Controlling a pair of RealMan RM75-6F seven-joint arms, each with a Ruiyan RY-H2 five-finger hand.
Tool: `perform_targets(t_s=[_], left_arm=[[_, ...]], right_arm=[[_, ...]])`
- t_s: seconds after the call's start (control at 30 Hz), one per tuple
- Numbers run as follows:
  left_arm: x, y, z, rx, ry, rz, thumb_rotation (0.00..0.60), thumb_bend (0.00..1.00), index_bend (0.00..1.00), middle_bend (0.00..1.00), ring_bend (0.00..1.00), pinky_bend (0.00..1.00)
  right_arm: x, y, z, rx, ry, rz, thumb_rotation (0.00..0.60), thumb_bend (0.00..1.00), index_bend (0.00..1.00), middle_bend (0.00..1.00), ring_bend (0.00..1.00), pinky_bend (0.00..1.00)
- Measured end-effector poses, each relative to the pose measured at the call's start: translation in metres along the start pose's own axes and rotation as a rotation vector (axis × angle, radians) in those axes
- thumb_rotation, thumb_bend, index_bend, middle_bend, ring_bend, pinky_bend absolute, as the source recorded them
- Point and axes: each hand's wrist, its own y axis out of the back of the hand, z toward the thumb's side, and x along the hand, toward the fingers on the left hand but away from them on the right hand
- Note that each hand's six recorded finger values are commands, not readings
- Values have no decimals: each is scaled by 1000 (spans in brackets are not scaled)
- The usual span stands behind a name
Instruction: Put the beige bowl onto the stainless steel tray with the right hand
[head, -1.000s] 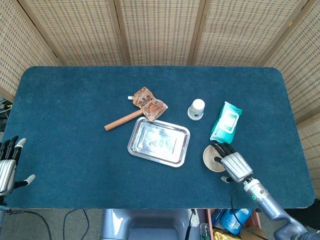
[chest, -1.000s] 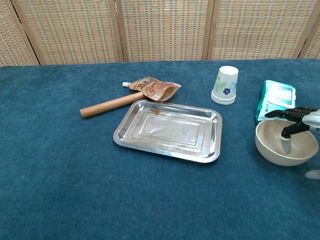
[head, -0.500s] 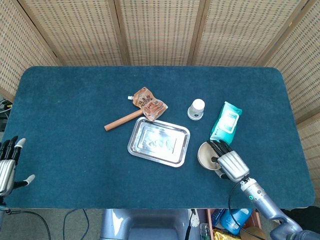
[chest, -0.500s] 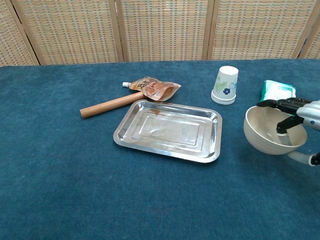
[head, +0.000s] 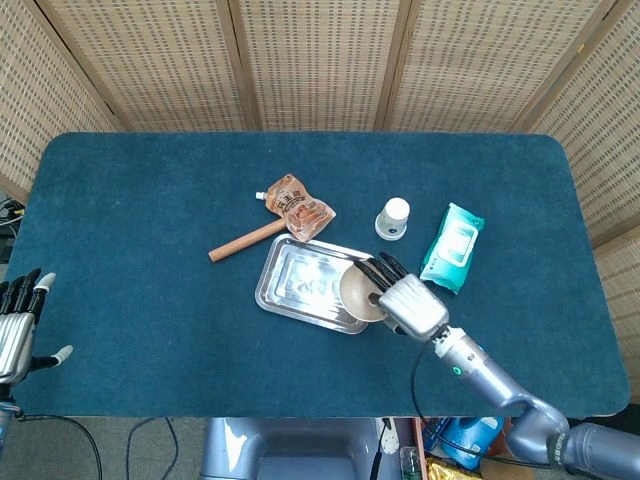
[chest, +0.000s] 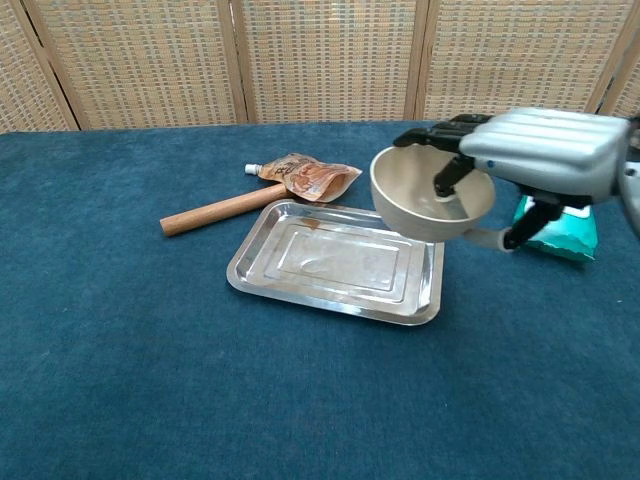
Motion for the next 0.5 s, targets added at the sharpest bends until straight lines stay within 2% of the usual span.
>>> perform_targets(t_s=[0.17,0.3,0.5], left_arm=[[3,0,-1,-11,2,-3,600,0,0,0,0,0],[7,-1,-7,-16,24,-11,600,0,0,0,0,0],[12,-2,-13,-25,51,-16,600,0,0,0,0,0]], right_arm=[[-50,5,20,51,23,33,600,529,682,0,0,0],[-89,-7,29,86,-13,69,600,529,682,0,0,10],[-127,-31,40,85,-73,134,600,529,682,0,0,14]])
